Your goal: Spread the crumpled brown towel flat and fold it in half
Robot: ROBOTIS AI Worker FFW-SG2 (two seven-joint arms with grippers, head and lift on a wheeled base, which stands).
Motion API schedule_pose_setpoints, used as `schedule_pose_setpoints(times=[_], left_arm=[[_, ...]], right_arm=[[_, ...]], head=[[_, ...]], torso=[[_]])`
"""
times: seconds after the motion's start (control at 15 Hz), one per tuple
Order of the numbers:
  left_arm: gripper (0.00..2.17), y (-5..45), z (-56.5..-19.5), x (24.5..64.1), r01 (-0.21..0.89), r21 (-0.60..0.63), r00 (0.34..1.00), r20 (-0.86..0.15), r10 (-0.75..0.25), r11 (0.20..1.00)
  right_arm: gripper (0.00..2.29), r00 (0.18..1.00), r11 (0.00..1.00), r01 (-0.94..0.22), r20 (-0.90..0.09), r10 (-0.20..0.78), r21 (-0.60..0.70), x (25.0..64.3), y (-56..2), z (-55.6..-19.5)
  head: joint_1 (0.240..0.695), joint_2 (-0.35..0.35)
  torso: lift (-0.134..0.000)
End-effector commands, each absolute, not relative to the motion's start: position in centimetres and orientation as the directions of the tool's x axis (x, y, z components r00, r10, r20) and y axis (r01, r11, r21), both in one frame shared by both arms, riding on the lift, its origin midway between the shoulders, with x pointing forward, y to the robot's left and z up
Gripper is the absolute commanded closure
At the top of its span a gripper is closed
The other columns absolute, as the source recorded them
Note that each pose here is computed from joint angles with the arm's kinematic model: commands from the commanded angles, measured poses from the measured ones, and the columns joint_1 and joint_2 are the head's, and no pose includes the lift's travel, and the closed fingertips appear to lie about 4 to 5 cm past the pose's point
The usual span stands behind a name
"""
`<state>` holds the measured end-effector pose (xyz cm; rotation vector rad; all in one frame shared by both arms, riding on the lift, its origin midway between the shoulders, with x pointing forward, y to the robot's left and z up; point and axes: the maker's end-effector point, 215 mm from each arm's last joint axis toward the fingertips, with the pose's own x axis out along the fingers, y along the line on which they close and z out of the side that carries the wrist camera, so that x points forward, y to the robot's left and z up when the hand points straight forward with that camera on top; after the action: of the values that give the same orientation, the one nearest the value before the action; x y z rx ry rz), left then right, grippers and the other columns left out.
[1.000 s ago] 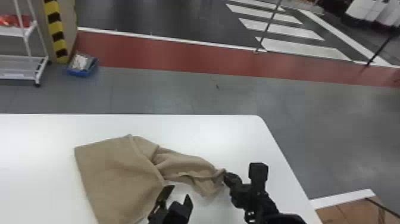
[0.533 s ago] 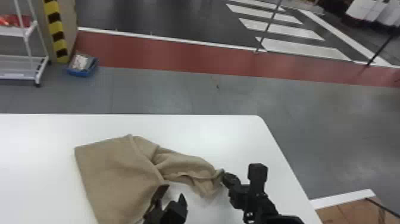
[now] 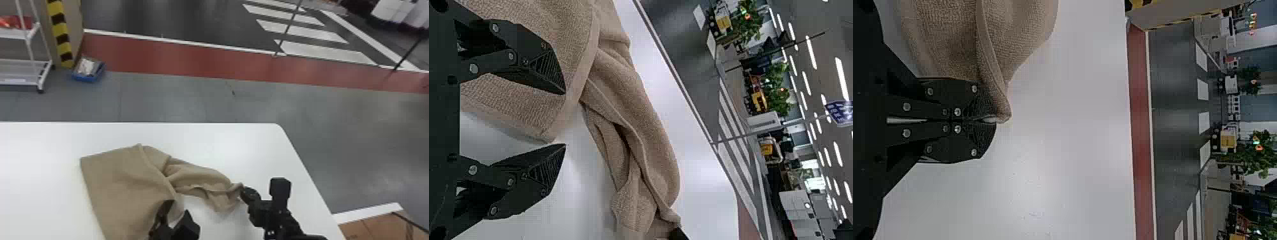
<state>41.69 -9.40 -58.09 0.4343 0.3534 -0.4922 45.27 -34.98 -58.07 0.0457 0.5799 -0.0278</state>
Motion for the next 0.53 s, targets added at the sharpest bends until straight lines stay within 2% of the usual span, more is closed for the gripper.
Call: schedule_pose_setpoints(times=[0.0, 0.2, 0.27, 0.47], left_arm=[[0.60, -9.2, -58.2, 41.8, 0.520, 0.299, 0.822, -0.432, -0.372, 0.800], [0.65, -8.4, -59.0, 41.7, 0.515, 0.322, 0.818, -0.463, -0.343, 0.794], [0.98, -8.2, -59.3, 41.6, 0.515, 0.329, 0.814, -0.477, -0.332, 0.791], [1.74, -8.9, -58.2, 40.9, 0.512, 0.301, 0.816, -0.463, -0.346, 0.805]], right_arm=[[1.26, 0.838, 0.999, 0.042, -0.545, -0.017, 0.032, 45.0, -35.3, -57.8], [1.26, 0.840, 0.998, 0.046, -0.543, -0.016, 0.042, 44.9, -35.4, -57.6], [1.26, 0.839, 0.998, 0.045, -0.545, -0.014, 0.045, 44.7, -35.5, -57.6], [1.26, 0.838, 0.998, 0.047, -0.546, -0.012, 0.051, 44.6, -35.6, -57.3]], head=[[0.695, -0.350], [0.695, -0.350], [0.695, -0.350], [0.695, -0.350]], torso=[[0.000], [0.000], [0.000], [0.000]])
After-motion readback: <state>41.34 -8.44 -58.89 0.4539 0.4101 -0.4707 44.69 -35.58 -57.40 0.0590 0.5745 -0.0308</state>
